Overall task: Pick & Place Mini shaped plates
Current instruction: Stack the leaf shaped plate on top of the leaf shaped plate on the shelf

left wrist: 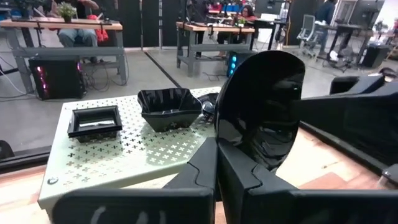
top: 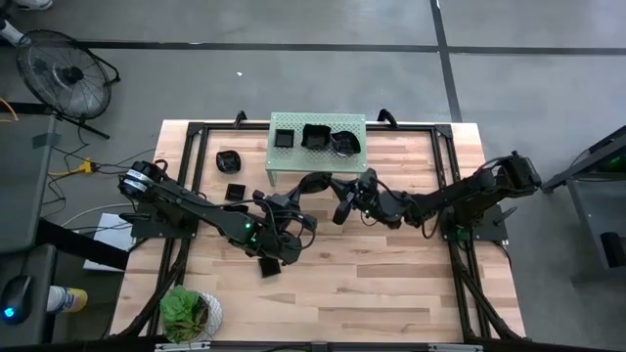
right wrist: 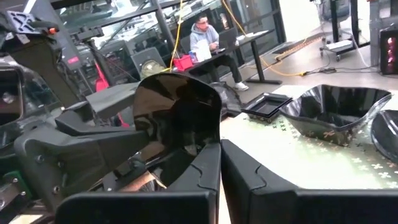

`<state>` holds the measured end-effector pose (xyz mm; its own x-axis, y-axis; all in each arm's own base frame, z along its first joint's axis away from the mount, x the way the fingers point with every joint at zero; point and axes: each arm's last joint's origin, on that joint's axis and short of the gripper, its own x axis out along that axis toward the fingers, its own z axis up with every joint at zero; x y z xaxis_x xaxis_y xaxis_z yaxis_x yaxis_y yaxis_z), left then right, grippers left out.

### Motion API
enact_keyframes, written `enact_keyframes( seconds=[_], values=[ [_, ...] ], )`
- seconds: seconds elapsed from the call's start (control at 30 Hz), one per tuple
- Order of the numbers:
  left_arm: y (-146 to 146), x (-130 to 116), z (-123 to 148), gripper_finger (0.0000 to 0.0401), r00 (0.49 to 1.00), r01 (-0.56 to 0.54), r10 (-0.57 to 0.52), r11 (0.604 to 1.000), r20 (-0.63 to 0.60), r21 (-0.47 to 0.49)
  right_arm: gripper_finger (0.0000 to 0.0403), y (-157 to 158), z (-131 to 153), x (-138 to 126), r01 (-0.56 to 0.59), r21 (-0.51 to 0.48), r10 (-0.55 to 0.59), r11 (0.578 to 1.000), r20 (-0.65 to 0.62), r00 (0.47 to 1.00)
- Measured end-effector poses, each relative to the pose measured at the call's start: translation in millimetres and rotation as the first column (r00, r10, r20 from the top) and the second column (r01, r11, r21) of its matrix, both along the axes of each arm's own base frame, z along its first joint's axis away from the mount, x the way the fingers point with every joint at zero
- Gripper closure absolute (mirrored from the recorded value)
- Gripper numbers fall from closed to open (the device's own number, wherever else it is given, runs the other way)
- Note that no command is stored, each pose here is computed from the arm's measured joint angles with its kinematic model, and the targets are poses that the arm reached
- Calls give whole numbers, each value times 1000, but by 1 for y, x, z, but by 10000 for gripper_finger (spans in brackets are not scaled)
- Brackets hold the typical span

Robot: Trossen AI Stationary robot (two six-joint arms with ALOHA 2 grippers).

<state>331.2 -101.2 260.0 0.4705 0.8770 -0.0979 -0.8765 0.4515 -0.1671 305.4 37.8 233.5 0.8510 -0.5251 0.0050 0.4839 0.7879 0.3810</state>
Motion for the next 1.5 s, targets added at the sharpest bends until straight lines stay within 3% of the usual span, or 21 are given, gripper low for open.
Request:
enact_keyframes(
  seconds=[0.17,0.47,0.67,0.87,1.13,1.5],
  values=[
    [0,0,0,388,996,28,-25,999,-84,28,402,-5,-3,1,-11,49,11,999,-1,1000],
    [0,0,1,301,994,9,-2,998,-107,64,402,-6,-4,2,-45,54,45,998,-5,999],
    [0,-1,2,265,986,9,8,994,-165,106,403,-7,-4,2,-40,53,41,998,-12,999],
    [-7,-4,4,257,983,29,-7,992,-184,122,403,-15,-3,-2,-8,61,12,998,-61,998],
    [-16,-25,30,257,980,17,23,980,-198,198,403,-38,17,-24,71,61,-62,996,-128,990],
    [-5,-57,52,257,977,63,-27,984,-211,166,403,-78,45,-71,123,125,-98,985,-187,977]
  ],
)
